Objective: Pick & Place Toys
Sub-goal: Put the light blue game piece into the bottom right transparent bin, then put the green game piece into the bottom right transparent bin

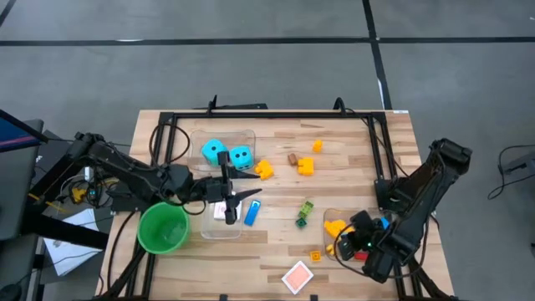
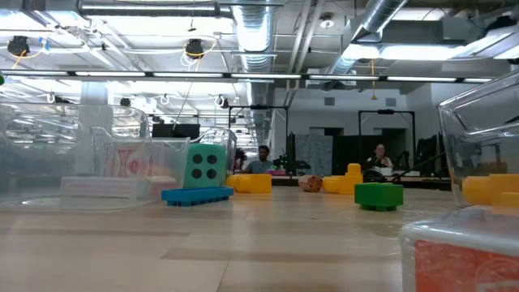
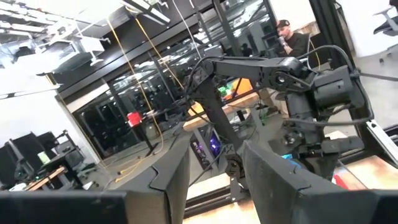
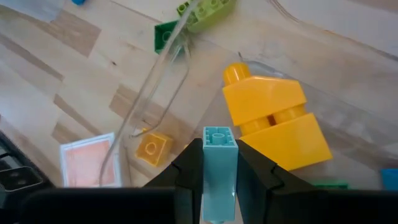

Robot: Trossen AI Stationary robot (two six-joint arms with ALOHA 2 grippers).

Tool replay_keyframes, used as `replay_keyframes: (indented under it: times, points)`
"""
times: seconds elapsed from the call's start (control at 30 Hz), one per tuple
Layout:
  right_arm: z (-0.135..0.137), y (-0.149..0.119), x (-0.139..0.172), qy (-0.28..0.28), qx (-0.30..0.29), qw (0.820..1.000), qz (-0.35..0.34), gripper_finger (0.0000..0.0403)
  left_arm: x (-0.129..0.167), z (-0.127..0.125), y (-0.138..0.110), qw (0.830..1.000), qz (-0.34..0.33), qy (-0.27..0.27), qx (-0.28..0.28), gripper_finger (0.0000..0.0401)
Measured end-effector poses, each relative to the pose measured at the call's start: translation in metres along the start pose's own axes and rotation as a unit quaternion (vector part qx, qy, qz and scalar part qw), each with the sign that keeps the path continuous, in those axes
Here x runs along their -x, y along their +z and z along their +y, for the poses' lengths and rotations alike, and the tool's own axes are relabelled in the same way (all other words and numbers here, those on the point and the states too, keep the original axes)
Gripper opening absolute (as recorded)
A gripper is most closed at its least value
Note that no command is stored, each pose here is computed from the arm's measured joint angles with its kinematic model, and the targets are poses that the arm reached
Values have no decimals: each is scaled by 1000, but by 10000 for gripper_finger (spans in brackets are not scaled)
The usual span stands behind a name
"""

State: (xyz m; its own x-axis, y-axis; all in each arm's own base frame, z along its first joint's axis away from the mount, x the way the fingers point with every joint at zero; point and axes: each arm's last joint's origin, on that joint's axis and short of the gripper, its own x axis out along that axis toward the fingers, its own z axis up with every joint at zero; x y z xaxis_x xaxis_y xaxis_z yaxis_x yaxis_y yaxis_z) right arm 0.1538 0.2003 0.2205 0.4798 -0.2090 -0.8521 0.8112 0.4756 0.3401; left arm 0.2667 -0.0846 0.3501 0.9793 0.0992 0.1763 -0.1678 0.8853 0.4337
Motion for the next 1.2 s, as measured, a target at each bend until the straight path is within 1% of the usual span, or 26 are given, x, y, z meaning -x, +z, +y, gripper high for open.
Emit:
replay_keyframes:
  times: [0.17,0.4,0.5,0.73,1.2]
  points:
    - [-1,-3,-3,-22,7,1000,15,59,0,0,0,1000,-1,-1,0,141]
    - [-2,-3,-3,-23,7,1000,16,60,0,0,0,1000,-1,-2,13,139]
    - [-2,-3,-3,-24,9,1000,18,69,0,-1,0,1000,-1,-4,16,140]
    - [-2,-3,-3,-23,16,999,18,103,0,-1,0,1000,2,-6,27,138]
    - [0,0,-5,-24,11,1000,14,108,0,-1,0,1000,2,-6,27,137]
